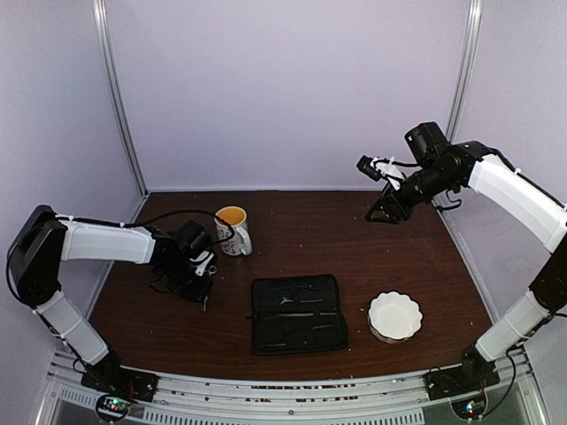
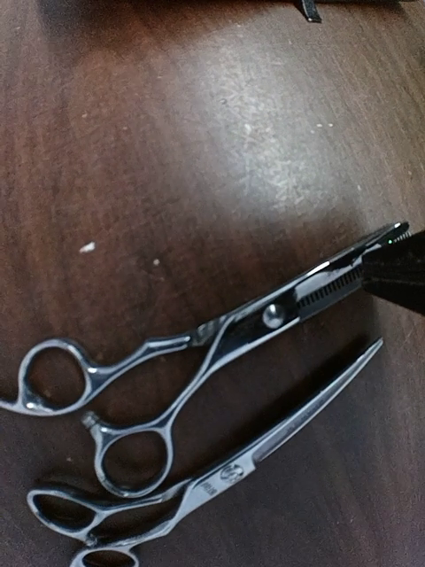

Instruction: Sort the hair-cutting tools

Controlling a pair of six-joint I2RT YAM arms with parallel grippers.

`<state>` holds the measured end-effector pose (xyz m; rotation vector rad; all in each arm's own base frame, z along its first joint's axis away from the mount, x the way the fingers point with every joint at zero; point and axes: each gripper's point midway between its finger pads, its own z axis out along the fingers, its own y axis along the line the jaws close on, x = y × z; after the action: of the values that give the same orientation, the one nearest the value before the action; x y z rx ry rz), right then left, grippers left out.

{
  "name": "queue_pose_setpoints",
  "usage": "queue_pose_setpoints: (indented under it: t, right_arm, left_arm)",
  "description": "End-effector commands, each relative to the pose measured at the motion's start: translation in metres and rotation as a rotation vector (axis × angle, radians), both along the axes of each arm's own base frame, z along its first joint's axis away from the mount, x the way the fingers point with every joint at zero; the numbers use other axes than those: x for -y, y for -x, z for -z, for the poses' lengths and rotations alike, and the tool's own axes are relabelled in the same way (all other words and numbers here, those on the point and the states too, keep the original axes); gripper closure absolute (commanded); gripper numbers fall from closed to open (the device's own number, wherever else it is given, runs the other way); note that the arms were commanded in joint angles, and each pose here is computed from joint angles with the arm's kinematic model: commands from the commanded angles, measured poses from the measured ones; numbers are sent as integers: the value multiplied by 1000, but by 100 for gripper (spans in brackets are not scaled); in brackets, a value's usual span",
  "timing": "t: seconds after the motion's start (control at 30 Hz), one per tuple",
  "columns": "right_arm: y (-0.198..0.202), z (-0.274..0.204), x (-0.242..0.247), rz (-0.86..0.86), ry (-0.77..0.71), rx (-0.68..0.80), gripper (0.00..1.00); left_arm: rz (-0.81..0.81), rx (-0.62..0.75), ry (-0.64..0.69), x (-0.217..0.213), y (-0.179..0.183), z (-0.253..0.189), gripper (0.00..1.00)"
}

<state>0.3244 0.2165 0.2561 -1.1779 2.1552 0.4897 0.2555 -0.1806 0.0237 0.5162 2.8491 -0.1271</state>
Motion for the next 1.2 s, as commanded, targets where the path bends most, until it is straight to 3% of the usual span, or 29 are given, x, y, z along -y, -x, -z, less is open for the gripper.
queue_pose_setpoints:
  t: [0.0,0.2,0.47,0.67,0.97,1.17]
  right_arm:
    - [1,1,-4,-27,-23,-6,55]
    - [0,4,-2,-19,-10,0,55]
    - [1,5,-2,-27,-12,-6,55]
    - [3,10,-1,-26,-5,0,55]
    - [3,12,-1,-26,-4,0,55]
    - [3,13,-2,-24,-8,-19,55]
  left_arm:
    - [-20,69,11,8,-21,-19,100]
    - [-12,91,-50,-1,-25,-30,100]
    - [37,45,-191,-15,-27,-6,100]
    - [62,6,-211,-14,-23,7,100]
    - [274,22,-116,50,-16,13,97]
    - [318,74,-71,78,-37,5,91]
